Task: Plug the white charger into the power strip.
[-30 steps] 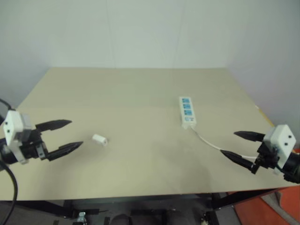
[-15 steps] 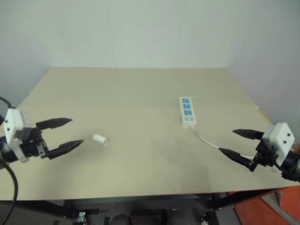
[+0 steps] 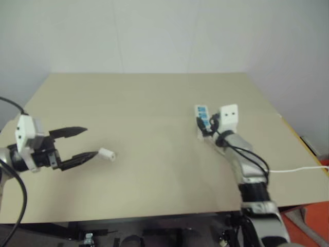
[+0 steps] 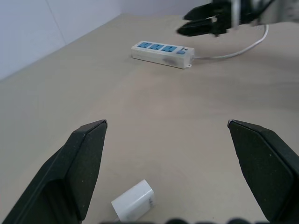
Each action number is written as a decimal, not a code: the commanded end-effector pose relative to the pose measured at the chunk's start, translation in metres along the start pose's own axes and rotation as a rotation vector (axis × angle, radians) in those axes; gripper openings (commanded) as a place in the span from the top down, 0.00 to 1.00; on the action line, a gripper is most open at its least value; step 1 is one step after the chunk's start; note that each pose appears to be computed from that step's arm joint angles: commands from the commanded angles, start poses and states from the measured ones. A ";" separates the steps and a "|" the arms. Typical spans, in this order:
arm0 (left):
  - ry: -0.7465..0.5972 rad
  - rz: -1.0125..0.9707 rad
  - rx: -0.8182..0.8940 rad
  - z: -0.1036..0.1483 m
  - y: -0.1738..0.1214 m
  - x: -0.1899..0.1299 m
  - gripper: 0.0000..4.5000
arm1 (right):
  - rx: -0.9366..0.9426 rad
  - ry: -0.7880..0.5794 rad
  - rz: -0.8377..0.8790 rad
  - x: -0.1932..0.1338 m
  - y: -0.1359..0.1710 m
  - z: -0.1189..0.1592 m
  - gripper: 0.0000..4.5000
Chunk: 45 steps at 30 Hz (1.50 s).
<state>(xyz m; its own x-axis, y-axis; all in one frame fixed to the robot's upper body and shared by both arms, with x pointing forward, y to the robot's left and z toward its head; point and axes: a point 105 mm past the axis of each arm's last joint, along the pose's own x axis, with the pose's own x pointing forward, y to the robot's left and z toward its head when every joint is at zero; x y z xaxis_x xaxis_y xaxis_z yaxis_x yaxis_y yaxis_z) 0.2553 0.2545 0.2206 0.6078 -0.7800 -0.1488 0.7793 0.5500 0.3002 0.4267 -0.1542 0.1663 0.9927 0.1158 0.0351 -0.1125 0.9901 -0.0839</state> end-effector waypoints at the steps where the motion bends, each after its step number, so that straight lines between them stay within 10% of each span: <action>1: 0.000 0.013 0.047 0.007 0.001 -0.005 0.00 | 0.012 -0.028 -0.137 0.013 -0.015 0.002 0.01; 45: 0.008 0.028 0.045 0.000 -0.002 -0.007 0.00 | 0.073 0.095 -0.164 0.018 0.033 -0.052 0.01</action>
<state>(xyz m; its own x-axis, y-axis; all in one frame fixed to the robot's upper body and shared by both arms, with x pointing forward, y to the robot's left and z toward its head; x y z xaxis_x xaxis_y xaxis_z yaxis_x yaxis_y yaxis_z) 0.2514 0.2605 0.2126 0.6288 -0.7592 -0.1683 0.7659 0.5672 0.3028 0.4400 -0.1247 0.1011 0.9954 -0.0485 -0.0826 0.0461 0.9985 -0.0302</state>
